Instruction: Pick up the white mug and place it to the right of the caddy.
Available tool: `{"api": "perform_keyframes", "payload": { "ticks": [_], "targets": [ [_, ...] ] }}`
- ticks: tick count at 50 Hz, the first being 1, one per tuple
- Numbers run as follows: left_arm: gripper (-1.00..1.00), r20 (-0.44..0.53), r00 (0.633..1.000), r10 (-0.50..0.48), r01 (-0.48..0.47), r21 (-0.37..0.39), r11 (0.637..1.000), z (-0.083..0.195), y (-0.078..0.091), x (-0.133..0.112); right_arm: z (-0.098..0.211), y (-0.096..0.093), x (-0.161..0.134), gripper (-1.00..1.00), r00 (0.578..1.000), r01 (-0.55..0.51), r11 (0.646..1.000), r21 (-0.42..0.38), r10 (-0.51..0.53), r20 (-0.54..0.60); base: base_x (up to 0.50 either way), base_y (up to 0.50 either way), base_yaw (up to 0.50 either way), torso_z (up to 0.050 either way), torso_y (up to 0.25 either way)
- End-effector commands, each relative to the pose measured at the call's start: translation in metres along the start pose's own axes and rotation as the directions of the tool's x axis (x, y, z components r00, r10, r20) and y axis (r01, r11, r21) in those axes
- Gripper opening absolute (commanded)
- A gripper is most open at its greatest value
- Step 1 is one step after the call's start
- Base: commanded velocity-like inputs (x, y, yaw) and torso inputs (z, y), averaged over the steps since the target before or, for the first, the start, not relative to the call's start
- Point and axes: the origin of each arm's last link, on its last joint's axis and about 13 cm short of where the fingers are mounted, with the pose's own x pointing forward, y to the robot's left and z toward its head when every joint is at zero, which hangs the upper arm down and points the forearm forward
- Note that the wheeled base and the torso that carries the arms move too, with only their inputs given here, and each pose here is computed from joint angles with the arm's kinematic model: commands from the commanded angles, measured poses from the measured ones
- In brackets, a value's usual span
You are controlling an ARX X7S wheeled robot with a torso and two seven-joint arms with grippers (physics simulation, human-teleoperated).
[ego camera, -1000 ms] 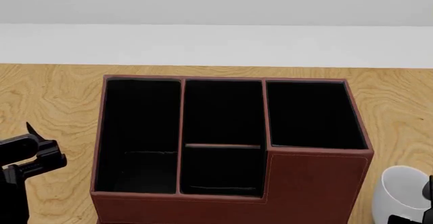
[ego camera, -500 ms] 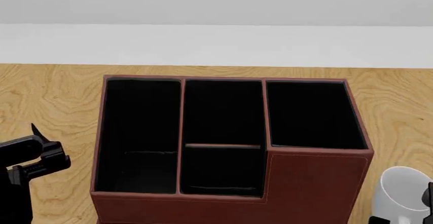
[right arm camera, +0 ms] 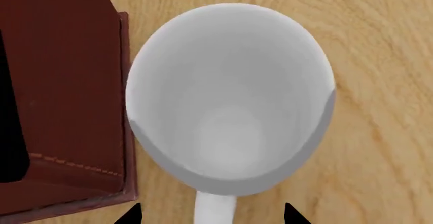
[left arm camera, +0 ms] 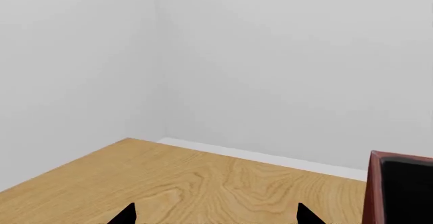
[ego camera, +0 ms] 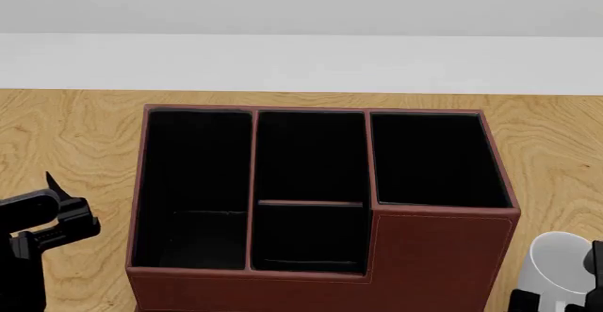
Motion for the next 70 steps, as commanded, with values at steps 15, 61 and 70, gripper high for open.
{"api": "perform_keyframes", "payload": {
  "ticks": [15, 61, 70],
  "targets": [
    [1.00, 0.008, 1.000, -0.015, 0.015, -0.011, 1.000, -0.001, 0.000, 0.001, -0.029, 0.007, -0.026, 1.00, 0.999, -0.015, 1.000, 0.006, 0.015, 0.046, 0.00, 0.00, 0.00, 0.000, 0.000],
    [1.00, 0.003, 0.999, -0.035, 0.035, -0.032, 0.999, 0.002, -0.001, -0.002, -0.010, 0.031, -0.109, 1.00, 0.958, 0.029, 0.999, -0.030, -0.019, 0.287, 0.00, 0.00, 0.00, 0.000, 0.000],
    [1.00, -0.001, 0.999, -0.042, 0.042, -0.037, 0.998, -0.015, -0.003, 0.007, -0.011, 0.037, -0.118, 1.00, 0.938, 0.026, 0.999, -0.025, -0.016, 0.345, 0.00, 0.00, 0.00, 0.000, 0.000]
  ]
}}
